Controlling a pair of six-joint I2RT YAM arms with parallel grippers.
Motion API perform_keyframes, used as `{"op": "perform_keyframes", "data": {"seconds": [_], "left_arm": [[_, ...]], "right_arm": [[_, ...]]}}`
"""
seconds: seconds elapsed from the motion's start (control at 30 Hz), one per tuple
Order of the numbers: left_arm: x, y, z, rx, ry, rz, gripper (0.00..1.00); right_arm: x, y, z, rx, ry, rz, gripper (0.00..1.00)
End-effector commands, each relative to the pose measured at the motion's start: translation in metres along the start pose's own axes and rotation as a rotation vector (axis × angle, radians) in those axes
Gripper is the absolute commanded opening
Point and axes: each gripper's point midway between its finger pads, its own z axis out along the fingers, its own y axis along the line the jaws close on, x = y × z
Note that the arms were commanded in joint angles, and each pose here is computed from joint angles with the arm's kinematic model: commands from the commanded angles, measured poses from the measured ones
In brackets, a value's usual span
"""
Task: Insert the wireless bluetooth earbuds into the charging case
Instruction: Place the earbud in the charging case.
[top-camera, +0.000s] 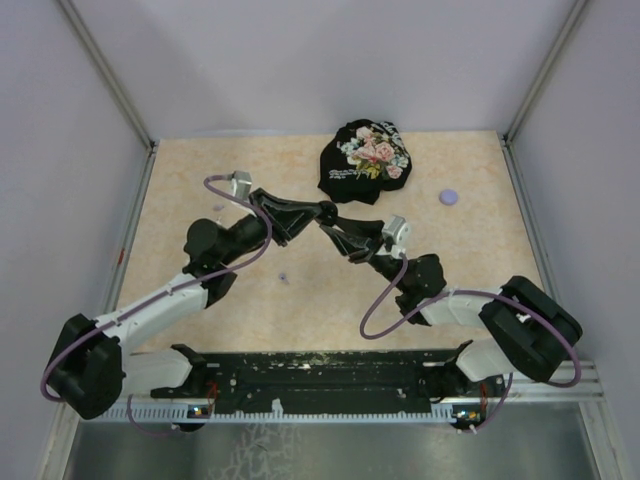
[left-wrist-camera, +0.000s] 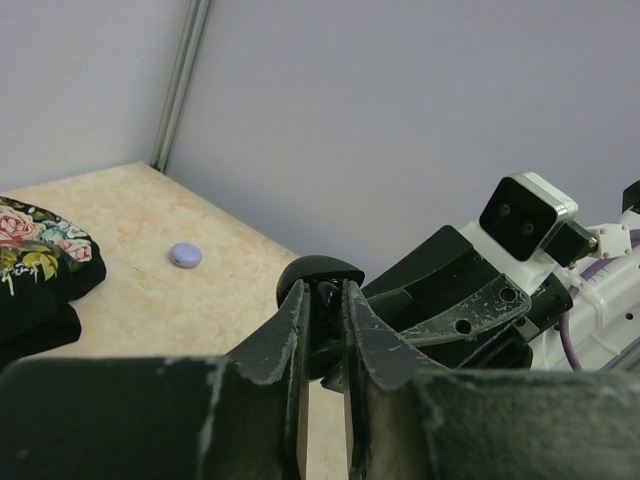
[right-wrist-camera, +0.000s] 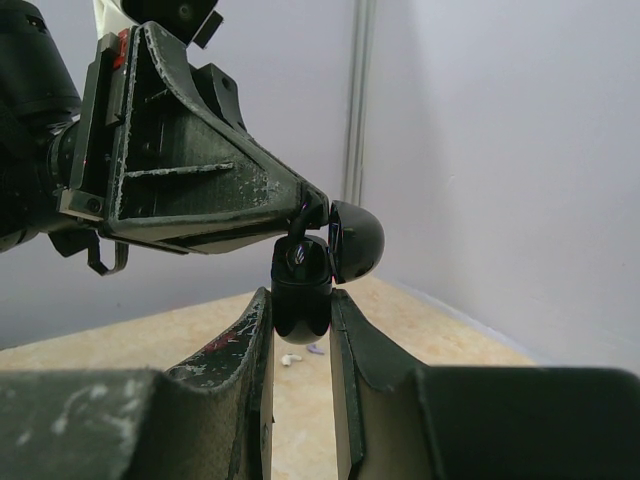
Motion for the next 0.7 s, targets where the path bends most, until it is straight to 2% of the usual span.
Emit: {"op": "perform_keyframes", "data": {"seconds": [0.0,0.27,0.47,0.57,0.67], "left_arm": [[0.006,-0.001,-0.005,-0.005,0.016,0.021,0.21],[0.000,-0.004,-0.007,-0.015,0.021,0.040,0.33],[-0.009,-0.007,-0.009,-0.028,0.011,0.056,0.50],[-0.012,-0.006,-0.009,-0.052,0.042,0.066,0.60],[-0.013,-0.009,-0.009,-0.046,0.085,0.076,0.66]], "right_arm": [[-0.070,0.011,0.011,-0.051,-0.239,-0.027,0.00],[-0.070,0.012,0.011,-0.053,-0.237,-0.023,0.00],[-0.066,0.011,0.008,-0.048,-0.227,-0.020,0.00],[-0.064,0.012,0.007,-0.052,-0.220,-0.020,0.00],[-0.062,0.013,0.006,-0.058,-0.214,-0.017,0.00]]}}
